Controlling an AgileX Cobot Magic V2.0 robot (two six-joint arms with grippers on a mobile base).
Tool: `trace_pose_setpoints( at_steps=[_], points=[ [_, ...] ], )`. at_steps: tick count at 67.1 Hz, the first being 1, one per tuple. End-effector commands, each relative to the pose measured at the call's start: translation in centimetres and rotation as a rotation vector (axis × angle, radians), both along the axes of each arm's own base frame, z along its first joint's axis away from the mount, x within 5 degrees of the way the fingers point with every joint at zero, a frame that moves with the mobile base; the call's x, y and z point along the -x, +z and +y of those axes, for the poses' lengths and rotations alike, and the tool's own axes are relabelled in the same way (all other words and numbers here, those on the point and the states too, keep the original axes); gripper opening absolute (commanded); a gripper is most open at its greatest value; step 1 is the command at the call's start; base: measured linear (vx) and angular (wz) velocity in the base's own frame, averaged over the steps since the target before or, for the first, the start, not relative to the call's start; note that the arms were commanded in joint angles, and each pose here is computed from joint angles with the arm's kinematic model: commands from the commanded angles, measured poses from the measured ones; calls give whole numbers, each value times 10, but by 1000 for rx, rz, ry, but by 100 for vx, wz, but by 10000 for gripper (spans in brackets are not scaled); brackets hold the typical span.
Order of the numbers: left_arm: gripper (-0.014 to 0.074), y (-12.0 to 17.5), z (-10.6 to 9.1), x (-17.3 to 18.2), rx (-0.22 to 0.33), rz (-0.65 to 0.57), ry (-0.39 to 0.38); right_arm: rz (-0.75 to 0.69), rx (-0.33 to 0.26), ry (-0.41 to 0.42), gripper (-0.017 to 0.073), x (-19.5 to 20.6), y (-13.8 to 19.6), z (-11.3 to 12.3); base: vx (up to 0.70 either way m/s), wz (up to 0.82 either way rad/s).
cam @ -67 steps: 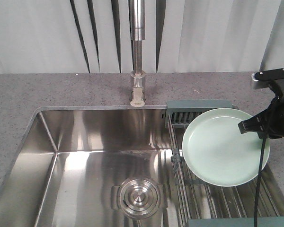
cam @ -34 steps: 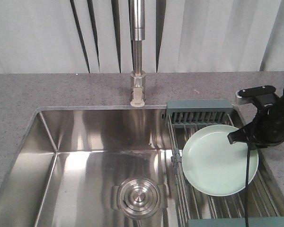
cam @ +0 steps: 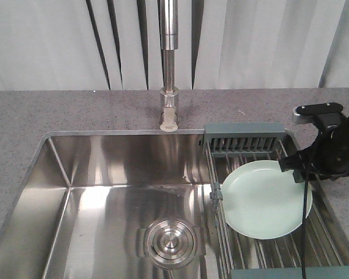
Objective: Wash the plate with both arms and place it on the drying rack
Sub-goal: 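Open the right gripper and lift it away from the plate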
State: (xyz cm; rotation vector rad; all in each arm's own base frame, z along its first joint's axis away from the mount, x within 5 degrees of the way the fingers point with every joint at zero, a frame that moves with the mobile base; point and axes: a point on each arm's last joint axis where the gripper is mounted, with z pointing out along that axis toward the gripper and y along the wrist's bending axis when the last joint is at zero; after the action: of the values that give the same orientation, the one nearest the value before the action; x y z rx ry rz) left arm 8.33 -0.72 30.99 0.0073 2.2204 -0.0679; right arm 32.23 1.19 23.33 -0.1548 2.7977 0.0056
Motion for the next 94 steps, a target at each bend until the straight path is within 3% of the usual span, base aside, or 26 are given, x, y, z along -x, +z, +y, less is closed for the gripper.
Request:
trace_pose_setpoints(
  at_steps=[1, 20, 55, 73, 94],
  points=[
    [586, 12, -1, -4, 14, -77, -3, -126, -58, -10, 391, 11, 39, 5, 0, 0],
    [586, 12, -1, -4, 14, -77, -3, -252, -106, 122, 346, 86, 55, 37, 0, 0],
    [586, 12, -1, -4, 14, -77, -3, -384, -128, 146, 316, 208, 80, 17, 0, 0],
    [586, 12, -1, -4, 14, -77, -3, -501, -137, 155, 316, 243, 93, 10, 0, 0],
    [586, 12, -1, -4, 14, -77, -3, -533, -141, 158, 316, 255, 96, 8, 0, 0]
  ],
)
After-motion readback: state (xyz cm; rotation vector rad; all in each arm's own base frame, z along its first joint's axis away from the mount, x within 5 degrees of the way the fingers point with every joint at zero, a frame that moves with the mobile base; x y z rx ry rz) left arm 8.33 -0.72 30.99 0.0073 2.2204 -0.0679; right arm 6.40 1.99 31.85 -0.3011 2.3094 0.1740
